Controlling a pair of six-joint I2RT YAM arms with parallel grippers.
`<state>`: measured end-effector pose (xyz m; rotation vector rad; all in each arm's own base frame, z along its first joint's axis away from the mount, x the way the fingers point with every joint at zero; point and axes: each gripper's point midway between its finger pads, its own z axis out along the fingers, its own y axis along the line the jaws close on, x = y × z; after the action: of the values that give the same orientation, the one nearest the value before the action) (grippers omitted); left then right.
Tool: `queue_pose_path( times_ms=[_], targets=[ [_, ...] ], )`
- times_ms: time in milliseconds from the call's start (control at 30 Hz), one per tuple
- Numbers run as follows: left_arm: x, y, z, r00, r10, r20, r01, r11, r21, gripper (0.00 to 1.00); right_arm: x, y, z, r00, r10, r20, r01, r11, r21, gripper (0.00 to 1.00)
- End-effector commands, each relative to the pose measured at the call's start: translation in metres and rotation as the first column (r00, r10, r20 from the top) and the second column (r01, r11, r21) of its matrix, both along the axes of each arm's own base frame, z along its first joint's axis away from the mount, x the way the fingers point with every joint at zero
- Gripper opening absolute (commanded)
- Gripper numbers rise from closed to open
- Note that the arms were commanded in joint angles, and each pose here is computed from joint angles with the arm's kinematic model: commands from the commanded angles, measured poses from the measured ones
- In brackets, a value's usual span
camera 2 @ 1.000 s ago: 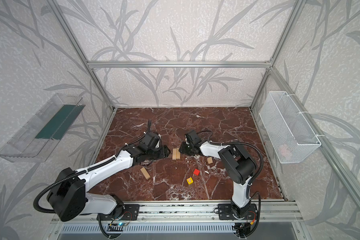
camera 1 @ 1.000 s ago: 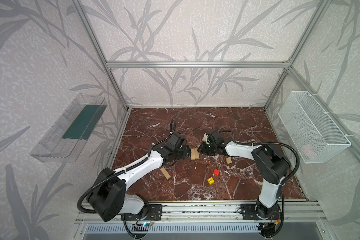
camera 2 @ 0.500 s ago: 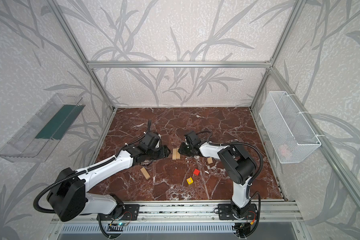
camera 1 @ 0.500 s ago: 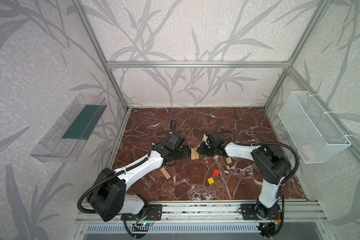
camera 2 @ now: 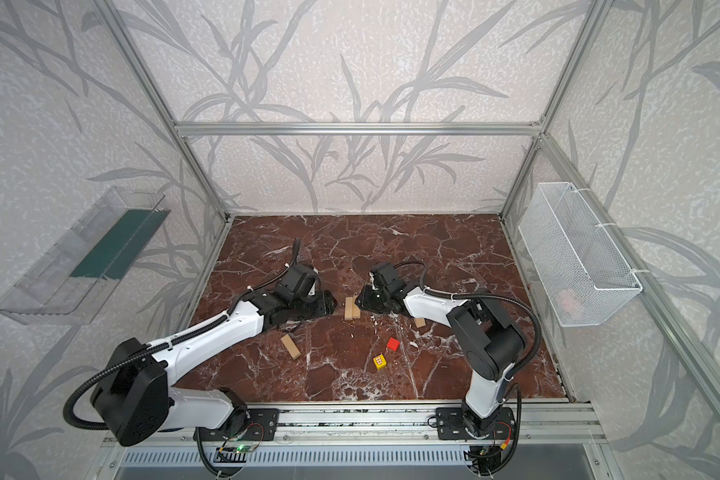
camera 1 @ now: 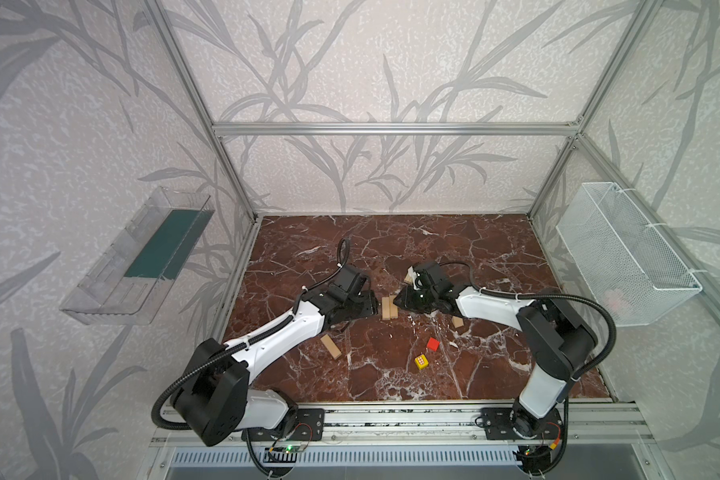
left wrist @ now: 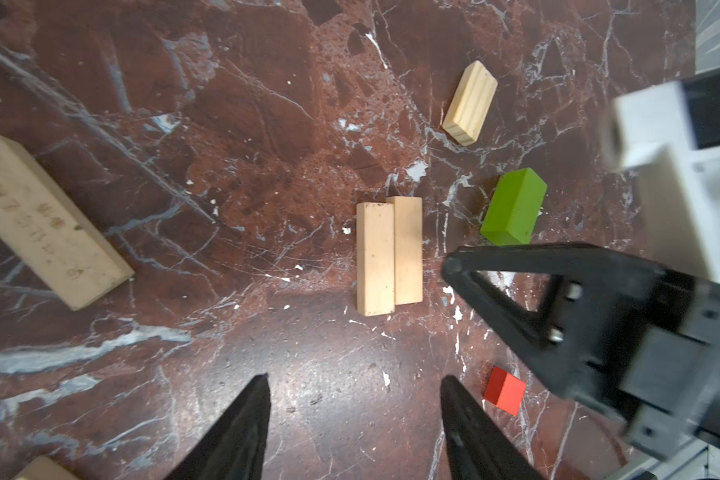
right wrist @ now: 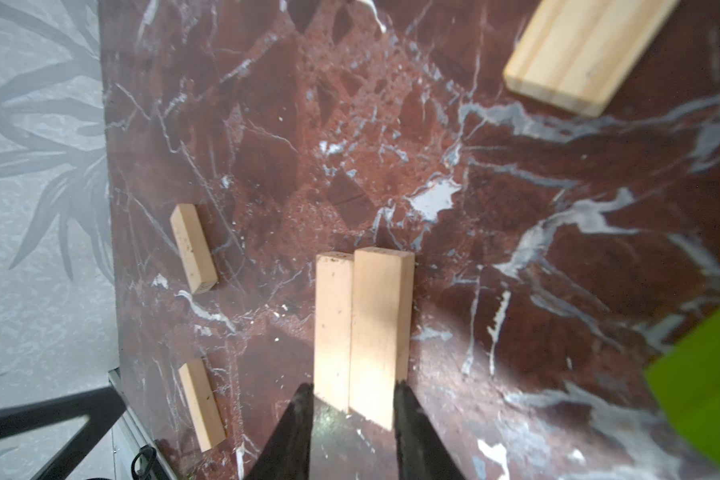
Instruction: Build the wood block tower
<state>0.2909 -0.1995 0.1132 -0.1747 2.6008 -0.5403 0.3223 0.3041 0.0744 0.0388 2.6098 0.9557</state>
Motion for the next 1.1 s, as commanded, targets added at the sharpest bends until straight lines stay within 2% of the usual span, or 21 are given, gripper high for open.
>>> queue_pose_path(
  times_ms=[0,267,400,667,767,933,1067],
  targets=[
    [0.005,0.024,0.007,0.998,0.052,0.025,-0.053,0.997,0.064,0.67,-0.014,-0.012,0.019,0.996,0.06,0.071,-0.058,0.998,-0.027,0.38],
    [0.017,0.067,-0.023,0.978,0.198,-0.067,-0.184,0.969,0.164,0.71,-0.048,-0.031,0.029,0.958,0.224,0.181,-0.211,0.973,-0.089,0.53],
    [0.021,0.087,-0.04,0.942,0.311,-0.129,-0.274,0.931,0.242,0.72,-0.059,-0.037,0.032,0.929,0.278,0.244,-0.259,0.96,-0.106,0.6],
    [0.033,0.097,-0.065,0.91,0.38,-0.166,-0.326,0.903,0.281,0.7,-0.065,-0.038,0.033,0.845,0.352,0.403,-0.324,0.936,-0.139,0.68],
    [0.038,0.103,-0.069,0.898,0.41,-0.158,-0.352,0.887,0.298,0.66,-0.066,-0.039,0.031,0.827,0.359,0.432,-0.331,0.933,-0.141,0.69],
    [0.049,0.109,-0.073,0.891,0.435,-0.131,-0.387,0.877,0.284,0.6,-0.063,-0.041,0.031,0.826,0.332,0.455,-0.304,0.943,-0.135,0.71],
    [0.056,0.105,-0.081,0.893,0.424,-0.15,-0.375,0.886,0.274,0.57,-0.06,-0.043,0.033,0.826,0.31,0.47,-0.28,0.95,-0.135,0.71]
  ],
)
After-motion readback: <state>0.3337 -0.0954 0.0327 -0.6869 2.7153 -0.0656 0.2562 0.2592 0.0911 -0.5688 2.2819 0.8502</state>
